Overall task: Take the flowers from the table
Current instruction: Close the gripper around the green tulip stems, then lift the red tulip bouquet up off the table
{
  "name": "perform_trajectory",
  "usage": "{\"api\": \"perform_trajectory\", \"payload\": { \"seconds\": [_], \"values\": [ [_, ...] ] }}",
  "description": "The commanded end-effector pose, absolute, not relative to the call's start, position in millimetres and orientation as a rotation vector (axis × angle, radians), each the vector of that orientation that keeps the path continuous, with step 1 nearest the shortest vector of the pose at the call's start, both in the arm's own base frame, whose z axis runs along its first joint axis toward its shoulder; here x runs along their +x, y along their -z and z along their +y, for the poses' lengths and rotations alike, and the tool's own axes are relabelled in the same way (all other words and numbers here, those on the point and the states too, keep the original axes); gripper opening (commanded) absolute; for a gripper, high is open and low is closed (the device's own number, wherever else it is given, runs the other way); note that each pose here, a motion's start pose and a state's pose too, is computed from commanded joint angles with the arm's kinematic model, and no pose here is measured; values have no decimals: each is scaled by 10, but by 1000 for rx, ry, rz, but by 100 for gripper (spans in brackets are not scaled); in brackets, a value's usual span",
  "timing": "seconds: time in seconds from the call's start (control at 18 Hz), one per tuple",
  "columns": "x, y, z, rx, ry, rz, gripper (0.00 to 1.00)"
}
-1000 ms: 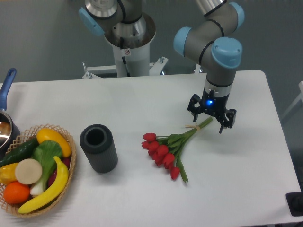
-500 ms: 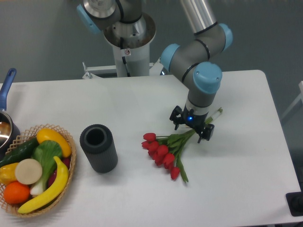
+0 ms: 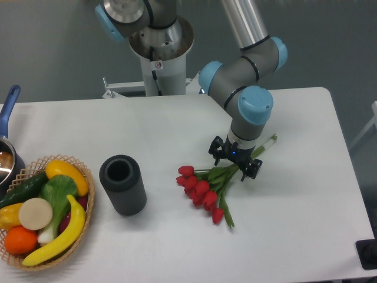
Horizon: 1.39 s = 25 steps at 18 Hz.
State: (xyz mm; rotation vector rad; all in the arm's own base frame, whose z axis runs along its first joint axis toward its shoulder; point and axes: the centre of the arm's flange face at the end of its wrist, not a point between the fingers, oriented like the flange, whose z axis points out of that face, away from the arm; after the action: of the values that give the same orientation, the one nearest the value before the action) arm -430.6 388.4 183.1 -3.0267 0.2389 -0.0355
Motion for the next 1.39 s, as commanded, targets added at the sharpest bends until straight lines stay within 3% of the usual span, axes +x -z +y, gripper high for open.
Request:
{"api": "perform_trajectory", "payload": {
  "seconds": [0.17, 0.33, 0.39, 0.72, 1.11, 1.39],
  "values": [
    [-4295, -1796, 3920, -3034, 39, 246, 36],
    [-4288, -1787, 3916, -3036, 46, 243, 6],
    [-4287, -1816, 3907, -3033, 40, 244, 0],
    [-4319, -2092, 3863, -3010, -23, 220, 0],
    [-4658, -2772, 3756, -2963, -220, 162, 3],
    [-4966, -3145, 3707, -2964, -227, 122, 4]
  ]
}}
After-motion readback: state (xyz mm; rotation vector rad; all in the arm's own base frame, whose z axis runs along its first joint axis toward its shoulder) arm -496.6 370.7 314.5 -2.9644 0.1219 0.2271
